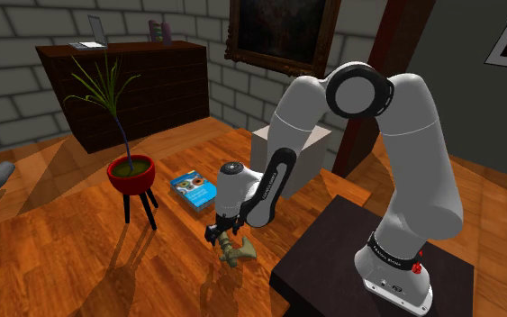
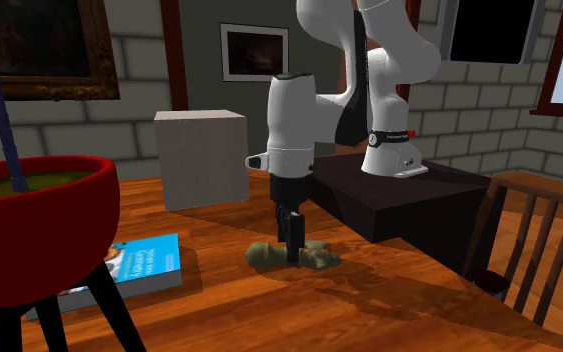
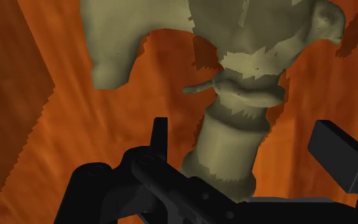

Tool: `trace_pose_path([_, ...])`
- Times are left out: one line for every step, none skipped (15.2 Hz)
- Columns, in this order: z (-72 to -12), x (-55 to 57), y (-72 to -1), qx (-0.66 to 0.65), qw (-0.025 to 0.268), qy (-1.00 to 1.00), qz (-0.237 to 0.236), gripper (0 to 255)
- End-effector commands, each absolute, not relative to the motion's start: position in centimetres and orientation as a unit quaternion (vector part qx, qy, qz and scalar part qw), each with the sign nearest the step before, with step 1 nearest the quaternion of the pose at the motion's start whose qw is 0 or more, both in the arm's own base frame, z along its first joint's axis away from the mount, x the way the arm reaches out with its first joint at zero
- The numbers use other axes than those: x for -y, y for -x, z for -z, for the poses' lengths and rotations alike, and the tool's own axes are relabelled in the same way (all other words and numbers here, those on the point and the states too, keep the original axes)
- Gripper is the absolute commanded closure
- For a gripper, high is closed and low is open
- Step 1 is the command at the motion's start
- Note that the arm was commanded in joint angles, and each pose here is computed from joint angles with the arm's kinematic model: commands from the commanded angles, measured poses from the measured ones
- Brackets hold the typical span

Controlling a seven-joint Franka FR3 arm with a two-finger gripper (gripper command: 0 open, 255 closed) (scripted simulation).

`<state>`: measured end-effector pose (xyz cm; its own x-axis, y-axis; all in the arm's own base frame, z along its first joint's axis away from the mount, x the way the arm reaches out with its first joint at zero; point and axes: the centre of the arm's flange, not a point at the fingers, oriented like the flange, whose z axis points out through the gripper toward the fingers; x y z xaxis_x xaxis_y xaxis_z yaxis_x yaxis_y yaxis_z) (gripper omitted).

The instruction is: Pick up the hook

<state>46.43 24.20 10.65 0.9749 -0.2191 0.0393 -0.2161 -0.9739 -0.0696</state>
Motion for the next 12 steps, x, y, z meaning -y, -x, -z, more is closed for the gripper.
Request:
trace_pose_path([-9.70,-24.20,-46.39,-0.110,0.032,0.993,0.024,0])
trace_pose_path([-9.70,-24.20,-46.39,-0.109,0.032,0.993,0.024,0])
trace_pose_path([-9.70,-24.20,-46.39,-0.110,0.032,0.993,0.024,0])
trace_pose_path([-9.72,-24.19,-46.36,-0.110,0.032,0.993,0.024,255])
trace_pose_path([-9.72,-24.19,-46.36,-0.110,0.032,0.993,0.024,255])
trace_pose_path([-9.73,-24.19,-46.36,-0.110,0.032,0.993,0.024,255])
trace_pose_path([-9.73,-24.19,-46.36,-0.110,0.032,0.993,0.024,255])
trace_pose_path([-9.73,-24.19,-46.36,-0.110,0.032,0.993,0.024,255])
trace_pose_path([-9.73,-24.19,-46.36,-0.110,0.032,0.993,0.024,255])
trace_pose_path([-9.73,-24.19,-46.36,-0.110,0.032,0.993,0.024,255])
trace_pose_path([-9.73,-24.19,-46.35,-0.110,0.032,0.993,0.024,255])
trace_pose_path([-9.73,-24.19,-46.36,-0.110,0.032,0.993,0.024,255])
